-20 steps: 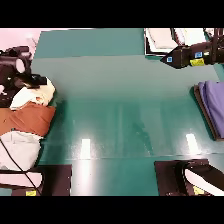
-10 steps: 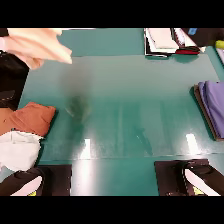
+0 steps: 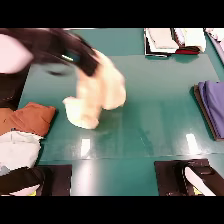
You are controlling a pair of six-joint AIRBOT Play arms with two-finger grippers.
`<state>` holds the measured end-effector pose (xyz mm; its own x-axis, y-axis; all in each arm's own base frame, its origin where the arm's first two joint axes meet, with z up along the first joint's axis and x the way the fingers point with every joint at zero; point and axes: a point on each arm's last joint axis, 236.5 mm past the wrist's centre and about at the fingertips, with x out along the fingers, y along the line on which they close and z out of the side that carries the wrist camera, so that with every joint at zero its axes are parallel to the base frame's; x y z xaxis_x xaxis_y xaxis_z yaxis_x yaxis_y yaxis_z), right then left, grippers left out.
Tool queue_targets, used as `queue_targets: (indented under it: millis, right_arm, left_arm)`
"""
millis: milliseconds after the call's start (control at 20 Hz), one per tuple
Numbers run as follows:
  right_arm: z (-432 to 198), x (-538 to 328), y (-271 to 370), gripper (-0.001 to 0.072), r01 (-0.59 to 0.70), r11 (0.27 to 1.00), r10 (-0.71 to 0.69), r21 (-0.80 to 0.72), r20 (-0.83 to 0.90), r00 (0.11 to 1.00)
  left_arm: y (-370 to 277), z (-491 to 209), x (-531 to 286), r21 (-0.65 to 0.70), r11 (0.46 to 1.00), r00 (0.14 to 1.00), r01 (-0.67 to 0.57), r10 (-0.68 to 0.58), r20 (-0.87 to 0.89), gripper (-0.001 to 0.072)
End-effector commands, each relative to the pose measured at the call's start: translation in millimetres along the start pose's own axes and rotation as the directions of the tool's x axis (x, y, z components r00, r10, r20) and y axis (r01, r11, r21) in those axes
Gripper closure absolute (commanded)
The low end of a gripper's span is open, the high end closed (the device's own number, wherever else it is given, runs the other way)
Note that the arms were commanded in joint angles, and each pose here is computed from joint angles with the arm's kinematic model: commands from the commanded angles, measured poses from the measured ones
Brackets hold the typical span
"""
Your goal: Fold the shirts.
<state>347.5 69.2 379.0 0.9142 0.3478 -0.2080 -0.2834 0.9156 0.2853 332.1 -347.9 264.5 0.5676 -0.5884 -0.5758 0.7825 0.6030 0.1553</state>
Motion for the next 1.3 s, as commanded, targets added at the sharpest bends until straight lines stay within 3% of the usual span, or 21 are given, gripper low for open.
queue_targets:
  millis: [0,100,200,300,450,600,700,850,950,1000,1200,1250]
  right_arm:
    - [-3,-3,-4,0.0698,0.012,1.000,-0.011,0.003,-0.014,1.000]
    - [-3,-3,-4,0.0698,0.011,1.000,-0.011,0.003,-0.015,1.000]
    - [-3,-3,-4,0.0698,0.012,1.000,-0.012,0.003,-0.015,1.000]
    - [-3,-3,-4,0.0698,0.012,1.000,-0.012,0.003,-0.015,1.000]
    - [-5,-3,-4,0.0698,0.011,1.000,-0.011,0.002,-0.022,1.000]
    - [-5,-3,-4,0.0698,0.011,1.000,-0.011,0.002,-0.021,1.000]
    - [-6,-1,-5,0.0698,0.012,1.000,-0.011,0.006,-0.028,1.000]
    - [-18,7,-8,0.0698,0.010,1.000,-0.009,0.016,-0.078,0.997]
    - [-28,14,-9,0.0697,0.001,1.000,0.002,0.022,-0.119,0.993]
    - [-33,19,-8,0.0698,-0.006,1.000,0.009,0.025,-0.135,0.991]
    - [-54,33,-5,0.0698,-0.029,0.999,0.036,0.037,-0.216,0.976]
    - [-62,35,-7,0.0698,-0.027,0.999,0.037,0.041,-0.252,0.967]
  left_arm:
    - [-94,-10,57,0.043,0.976,0.976,0.214,-0.212,-0.050,0.0097]
    - [-59,-25,57,0.001,0.992,0.986,0.128,-0.127,-0.109,0.0096]
    - [21,-53,40,-0.133,0.989,0.979,-0.062,0.034,-0.202,0.0097]
    - [94,-93,19,-0.324,0.923,0.949,-0.206,0.108,-0.297,0.0097]
    - [136,-173,6,-0.538,0.796,0.916,-0.277,0.050,-0.398,0.0093]
    - [113,-258,13,-0.660,0.692,0.891,-0.292,-0.054,-0.451,0.0093]
    - [79,-313,26,-0.691,0.656,0.855,-0.304,-0.131,-0.501,0.0093]
    - [37,-343,52,-0.809,0.535,0.874,-0.243,-0.241,-0.422,0.0093]
    - [25,-341,65,-0.854,0.488,0.901,-0.180,-0.266,-0.341,0.0093]
    - [20,-343,69,-0.865,0.473,0.901,-0.169,-0.280,-0.330,0.0094]
    - [-8,-355,83,-0.847,0.507,0.866,-0.162,-0.338,-0.368,0.0097]
    - [-8,-352,86,-0.839,0.522,0.873,-0.157,-0.324,-0.365,0.0272]
